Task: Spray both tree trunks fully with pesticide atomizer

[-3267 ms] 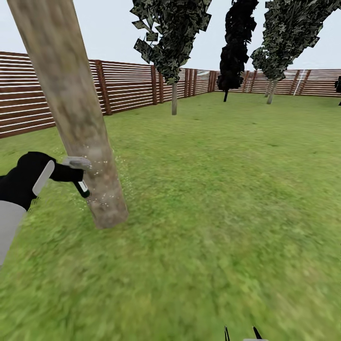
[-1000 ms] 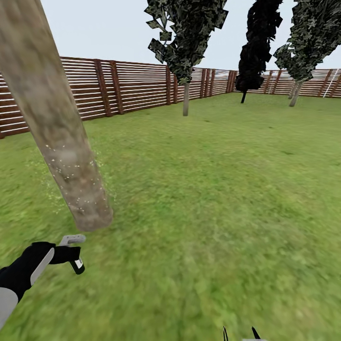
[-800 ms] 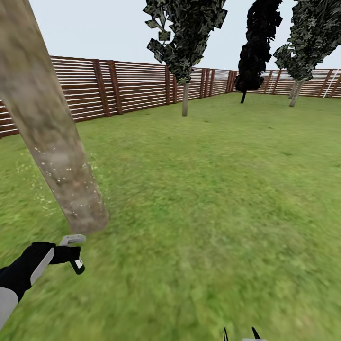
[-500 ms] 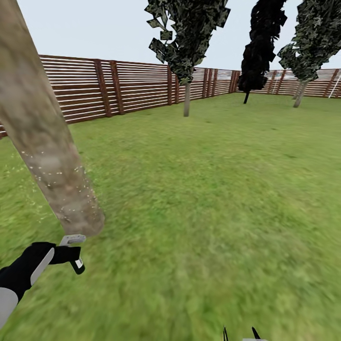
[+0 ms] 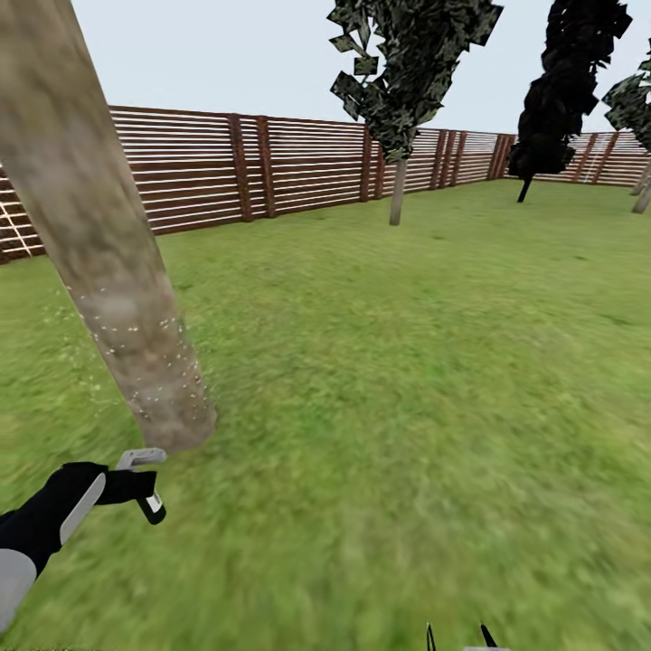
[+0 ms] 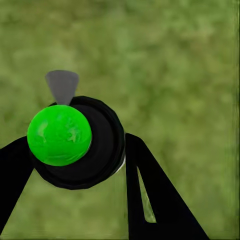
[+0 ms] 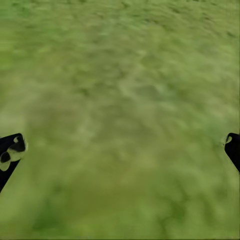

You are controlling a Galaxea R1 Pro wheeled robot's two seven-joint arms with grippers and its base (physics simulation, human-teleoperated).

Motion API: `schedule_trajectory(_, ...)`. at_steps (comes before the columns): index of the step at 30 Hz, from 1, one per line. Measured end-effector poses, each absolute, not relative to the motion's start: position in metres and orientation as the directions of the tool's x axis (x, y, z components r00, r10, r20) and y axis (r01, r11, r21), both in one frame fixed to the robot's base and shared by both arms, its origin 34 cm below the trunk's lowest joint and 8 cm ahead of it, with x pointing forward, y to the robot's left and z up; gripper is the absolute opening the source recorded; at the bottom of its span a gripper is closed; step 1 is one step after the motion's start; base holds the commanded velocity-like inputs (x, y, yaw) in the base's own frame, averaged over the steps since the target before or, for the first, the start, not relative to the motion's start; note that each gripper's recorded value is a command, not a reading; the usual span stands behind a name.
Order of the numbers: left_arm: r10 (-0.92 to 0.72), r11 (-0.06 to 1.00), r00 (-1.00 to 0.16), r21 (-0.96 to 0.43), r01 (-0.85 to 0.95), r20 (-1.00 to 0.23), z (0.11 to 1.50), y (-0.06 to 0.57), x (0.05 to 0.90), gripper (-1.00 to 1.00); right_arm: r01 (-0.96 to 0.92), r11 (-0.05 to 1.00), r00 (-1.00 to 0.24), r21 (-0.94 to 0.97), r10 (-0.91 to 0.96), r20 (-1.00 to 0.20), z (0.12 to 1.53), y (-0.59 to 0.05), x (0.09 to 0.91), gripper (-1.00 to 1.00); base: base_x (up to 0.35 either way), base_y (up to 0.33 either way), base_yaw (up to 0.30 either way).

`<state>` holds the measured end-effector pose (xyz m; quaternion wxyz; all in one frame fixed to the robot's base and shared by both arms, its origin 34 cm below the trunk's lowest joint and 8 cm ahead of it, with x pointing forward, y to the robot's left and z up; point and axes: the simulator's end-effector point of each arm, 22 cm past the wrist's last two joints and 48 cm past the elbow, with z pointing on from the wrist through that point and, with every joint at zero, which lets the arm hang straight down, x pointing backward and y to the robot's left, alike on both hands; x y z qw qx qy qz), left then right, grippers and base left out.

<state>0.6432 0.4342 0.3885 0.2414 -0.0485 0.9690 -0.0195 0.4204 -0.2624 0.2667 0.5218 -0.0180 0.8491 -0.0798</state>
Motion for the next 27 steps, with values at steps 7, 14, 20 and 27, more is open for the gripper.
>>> schedule_trajectory(7,-0.087,0.996,-0.875,-0.051,-0.071,-0.477,0.397,0.428,0.654,-1.00,0.053,0.987,-0.455,-0.154,-0.114,-0.883,0.267,-0.262,0.420,1.00,0.145,-0.223,0.255)
schedule_trajectory(14,-0.115,0.993,-0.911,-0.023,-0.115,-0.396,0.415,0.434,0.658,-1.00,0.053,0.987,-0.453,-0.155,-0.114,-0.884,0.267,-0.263,0.421,1.00,-0.127,-0.262,0.046)
schedule_trajectory(20,-0.109,0.994,-0.906,-0.020,-0.111,-0.409,0.441,0.432,0.678,-1.00,0.054,0.986,-0.455,-0.155,-0.114,-0.883,0.267,-0.264,0.420,1.00,0.140,-0.231,0.000)
schedule_trajectory(27,-0.097,0.995,-0.902,-0.006,-0.104,-0.421,0.446,0.433,0.682,-1.00,0.053,0.986,-0.454,-0.155,-0.115,-0.883,0.267,-0.263,0.420,1.00,0.229,-0.205,0.196)
